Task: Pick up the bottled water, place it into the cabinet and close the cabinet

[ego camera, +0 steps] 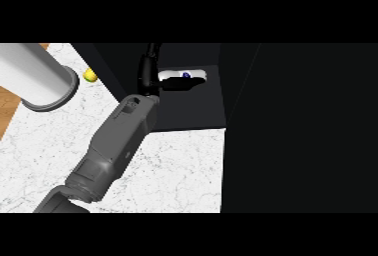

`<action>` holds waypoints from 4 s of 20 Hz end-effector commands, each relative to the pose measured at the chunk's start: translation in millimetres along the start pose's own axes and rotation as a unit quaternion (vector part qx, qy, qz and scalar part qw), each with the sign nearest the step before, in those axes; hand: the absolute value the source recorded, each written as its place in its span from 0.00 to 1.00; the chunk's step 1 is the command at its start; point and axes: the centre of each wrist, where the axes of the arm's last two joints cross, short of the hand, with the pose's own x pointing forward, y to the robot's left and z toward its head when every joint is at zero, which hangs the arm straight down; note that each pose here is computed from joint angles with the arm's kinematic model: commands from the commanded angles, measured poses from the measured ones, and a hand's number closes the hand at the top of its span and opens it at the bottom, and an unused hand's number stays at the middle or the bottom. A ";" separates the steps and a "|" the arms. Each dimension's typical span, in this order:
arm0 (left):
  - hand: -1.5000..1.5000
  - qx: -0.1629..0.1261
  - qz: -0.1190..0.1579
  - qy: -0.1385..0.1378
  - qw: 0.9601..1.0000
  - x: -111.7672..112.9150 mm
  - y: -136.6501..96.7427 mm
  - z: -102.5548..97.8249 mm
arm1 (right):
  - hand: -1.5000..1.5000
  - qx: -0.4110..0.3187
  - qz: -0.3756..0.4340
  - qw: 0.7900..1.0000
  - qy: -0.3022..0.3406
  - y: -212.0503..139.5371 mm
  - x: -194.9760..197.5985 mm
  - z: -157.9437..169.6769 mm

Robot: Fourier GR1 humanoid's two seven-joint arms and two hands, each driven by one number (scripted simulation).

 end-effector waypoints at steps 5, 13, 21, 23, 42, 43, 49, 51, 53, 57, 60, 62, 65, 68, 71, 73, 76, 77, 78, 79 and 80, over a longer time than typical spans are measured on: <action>0.00 -0.018 0.050 -0.045 0.998 -15.0 39.5 1.0 | 0.00 -0.013 0.013 1.000 0.008 -11.8 8.3 3.8; 0.00 -0.051 0.105 -0.048 0.992 -6.1 35.7 19.9 | 0.00 -0.022 0.008 1.000 0.014 -2.8 -3.3 27.6; 0.00 -0.086 0.162 -0.023 0.983 9.8 23.7 71.9 | 0.00 -0.040 0.007 0.999 0.011 5.1 10.0 9.2; 0.00 -0.081 0.168 -0.028 0.982 11.6 36.9 84.8 | 0.00 -0.025 0.009 1.000 0.014 6.7 2.0 19.3; 0.00 -0.105 0.245 -0.035 0.963 86.4 88.3 236.9 | 1.00 0.106 0.058 0.990 0.073 15.4 28.7 7.9; 0.00 -0.107 0.237 -0.035 0.965 101.2 97.8 241.9 | 1.00 0.128 0.054 0.986 0.090 23.9 17.0 13.2; 0.00 -0.070 0.226 -0.057 0.970 110.8 134.4 255.1 | 1.00 0.225 0.071 0.968 0.088 51.6 33.1 14.7; 0.00 -0.056 0.222 -0.065 0.971 115.8 155.3 273.9 | 1.00 0.225 0.077 0.968 0.077 50.1 35.2 8.6; 0.00 -0.051 0.206 -0.071 0.975 115.6 174.2 268.1 | 1.00 0.245 0.086 0.963 0.066 59.0 41.9 12.4; 0.00 -0.050 0.220 -0.064 0.972 129.1 189.2 285.5 | 1.00 0.260 0.095 0.959 0.056 83.4 55.0 0.2; 0.00 -0.046 0.231 -0.061 0.970 129.9 197.3 298.7 | 1.00 0.254 0.093 0.962 0.051 98.2 51.8 -3.1; 0.00 -0.049 0.233 -0.048 0.970 126.7 209.7 298.7 | 1.00 0.265 0.096 0.958 0.055 105.7 47.1 -7.9; 0.00 -0.050 0.236 -0.055 0.969 138.6 217.7 300.5 | 1.00 0.267 0.093 0.957 0.059 111.8 47.0 -22.6; 0.00 -0.048 0.227 -0.061 0.971 135.0 230.7 301.1 | 1.00 0.259 0.061 0.961 0.072 118.6 46.1 -26.4; 0.00 -0.050 0.235 -0.061 0.969 136.8 239.1 309.3 | 1.00 0.240 0.040 0.967 0.073 113.6 43.2 -46.7; 0.00 -0.054 0.232 -0.062 0.969 139.1 247.4 315.3 | 1.00 0.242 0.054 0.966 0.078 124.7 36.8 -60.2; 0.00 -0.040 0.229 -0.064 0.970 130.8 262.4 317.7 | 1.00 0.233 0.049 0.968 0.080 137.0 45.2 -76.6; 0.00 -0.047 0.224 -0.064 0.971 127.2 266.6 309.3 | 1.00 0.239 0.057 0.967 0.071 136.3 46.8 -94.6; 0.00 -0.043 0.239 -0.065 0.968 130.4 266.4 324.9 | 1.00 0.231 0.053 0.968 0.076 132.0 41.0 -103.2; 0.00 -0.053 0.236 -0.065 0.968 133.7 270.6 322.0 | 1.00 0.232 0.041 0.968 0.084 132.4 42.1 -108.8; 0.00 -0.048 0.235 -0.062 0.969 124.2 281.6 326.5 | 1.00 0.227 0.049 0.969 0.079 131.4 47.7 -119.5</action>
